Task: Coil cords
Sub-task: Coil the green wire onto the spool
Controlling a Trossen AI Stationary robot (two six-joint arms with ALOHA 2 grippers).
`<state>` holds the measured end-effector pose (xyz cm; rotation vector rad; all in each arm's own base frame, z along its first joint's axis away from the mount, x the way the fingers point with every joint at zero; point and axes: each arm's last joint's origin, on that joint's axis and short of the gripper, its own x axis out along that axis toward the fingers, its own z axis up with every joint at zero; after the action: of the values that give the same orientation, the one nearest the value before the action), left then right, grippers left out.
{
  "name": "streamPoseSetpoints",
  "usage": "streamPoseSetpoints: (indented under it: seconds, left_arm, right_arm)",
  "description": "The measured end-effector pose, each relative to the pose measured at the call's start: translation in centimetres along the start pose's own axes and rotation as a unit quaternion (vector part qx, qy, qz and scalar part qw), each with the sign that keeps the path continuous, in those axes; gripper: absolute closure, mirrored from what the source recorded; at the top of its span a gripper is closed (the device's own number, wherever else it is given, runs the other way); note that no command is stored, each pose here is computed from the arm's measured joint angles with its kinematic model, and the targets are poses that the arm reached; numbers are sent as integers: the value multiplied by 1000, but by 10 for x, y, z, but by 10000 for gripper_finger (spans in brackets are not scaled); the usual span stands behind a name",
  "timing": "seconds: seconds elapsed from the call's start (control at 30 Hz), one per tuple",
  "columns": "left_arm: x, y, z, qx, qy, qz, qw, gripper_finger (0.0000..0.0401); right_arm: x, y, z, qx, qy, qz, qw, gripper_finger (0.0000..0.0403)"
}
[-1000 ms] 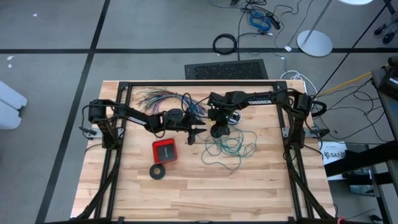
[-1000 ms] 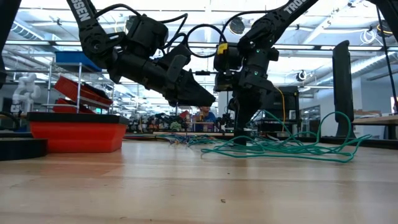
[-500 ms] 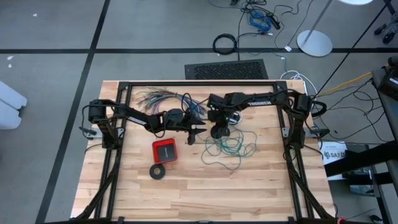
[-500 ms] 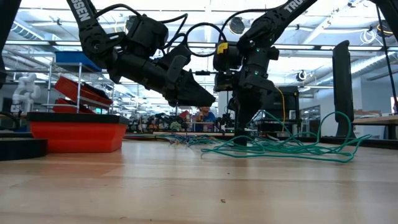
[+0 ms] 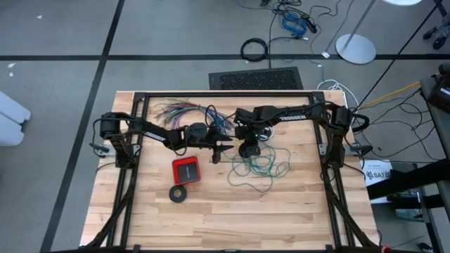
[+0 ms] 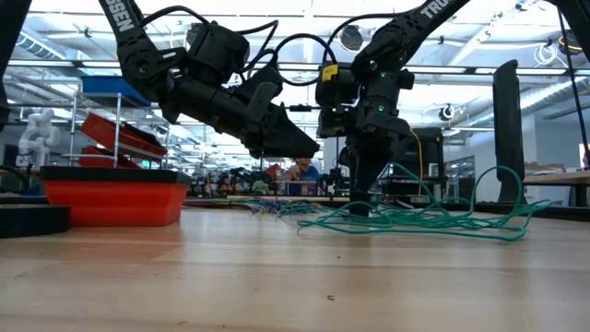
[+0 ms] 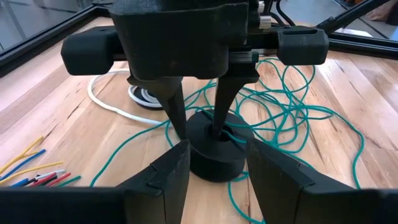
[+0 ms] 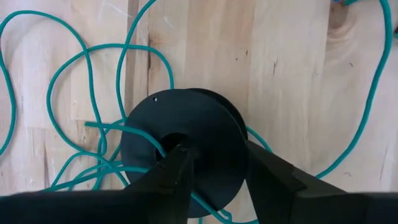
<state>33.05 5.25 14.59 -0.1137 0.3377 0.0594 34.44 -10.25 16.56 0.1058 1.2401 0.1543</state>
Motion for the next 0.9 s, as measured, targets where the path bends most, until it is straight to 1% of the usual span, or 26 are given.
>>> streamPoseSetpoints:
  seconds: [0.2,0.47,0.6,0.77,0.9]
  left_arm:
    - [0,0,0,0,0,0,1000,237]
    - [0,0,0,1,0,0,1000,237]
    - [0,1,0,1,-1,11,1000,237]
    - [-4,9,7,-5,-15,26,1000,237]
    - [-11,16,17,-8,-29,39,999,237]
  right_arm:
    - [0,0,0,0,1,-4,1000,287]
    - [-1,1,2,-4,-6,-4,1000,334]
    - [-4,3,3,-7,-9,-10,1000,333]
    - [-23,7,6,-21,-31,-42,998,336]
    - [-40,12,6,-26,-54,-50,997,346]
